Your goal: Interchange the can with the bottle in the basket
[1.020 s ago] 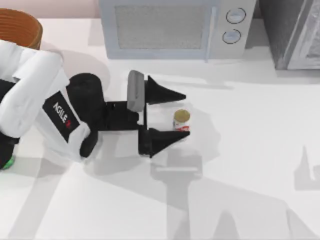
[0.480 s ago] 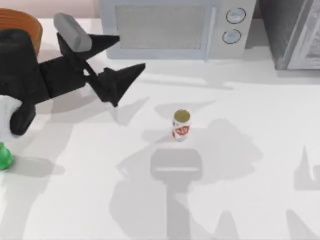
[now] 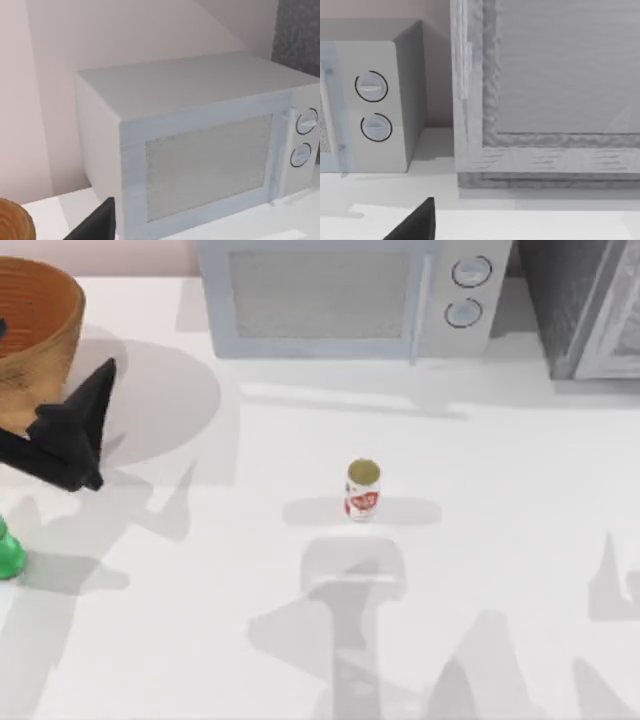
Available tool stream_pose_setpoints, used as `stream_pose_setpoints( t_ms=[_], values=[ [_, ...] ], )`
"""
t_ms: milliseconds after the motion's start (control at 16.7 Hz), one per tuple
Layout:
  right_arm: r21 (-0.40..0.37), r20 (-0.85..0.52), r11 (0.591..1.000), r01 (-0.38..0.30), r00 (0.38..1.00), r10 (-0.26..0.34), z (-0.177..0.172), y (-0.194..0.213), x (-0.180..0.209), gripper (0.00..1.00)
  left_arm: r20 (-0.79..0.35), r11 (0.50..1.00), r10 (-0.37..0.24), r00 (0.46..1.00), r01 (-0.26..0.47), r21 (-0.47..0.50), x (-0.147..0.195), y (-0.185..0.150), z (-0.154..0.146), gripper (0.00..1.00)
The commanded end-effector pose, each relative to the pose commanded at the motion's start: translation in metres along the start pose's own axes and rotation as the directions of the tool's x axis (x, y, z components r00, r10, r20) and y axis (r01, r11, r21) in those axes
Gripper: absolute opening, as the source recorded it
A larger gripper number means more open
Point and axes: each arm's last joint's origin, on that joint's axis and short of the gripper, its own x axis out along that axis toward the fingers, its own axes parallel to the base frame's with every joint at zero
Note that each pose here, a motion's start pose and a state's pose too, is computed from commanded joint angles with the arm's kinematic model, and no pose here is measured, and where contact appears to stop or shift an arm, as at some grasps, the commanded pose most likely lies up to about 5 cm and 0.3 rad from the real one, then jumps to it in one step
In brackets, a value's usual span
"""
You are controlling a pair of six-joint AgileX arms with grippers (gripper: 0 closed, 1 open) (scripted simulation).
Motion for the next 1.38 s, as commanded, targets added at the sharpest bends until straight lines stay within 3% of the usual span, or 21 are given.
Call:
stream_pose_setpoints(
  t_ms=[300,540,720,1380],
  values=[
    [0.000,0.000,1.000,0.000,1.000,0.000,0.000,0.000,0.000,1.00,0.041,0.963,0.270,0.962,-0.271,0.005,-0.066,-0.015,-0.035,1.00],
    [0.000,0.000,1.000,0.000,1.000,0.000,0.000,0.000,0.000,1.00,0.034,0.915,0.403,0.915,-0.403,-0.005,-0.083,-0.018,-0.069,1.00],
    [0.000,0.000,1.000,0.000,1.000,0.000,0.000,0.000,0.000,1.00,0.024,0.896,0.443,0.896,-0.443,-0.009,-0.086,-0.017,-0.081,1.00],
    [0.000,0.000,1.000,0.000,1.000,0.000,0.000,0.000,0.000,1.00,-0.024,0.888,0.460,0.887,-0.460,0.000,-0.079,-0.009,-0.088,1.00]
  ],
)
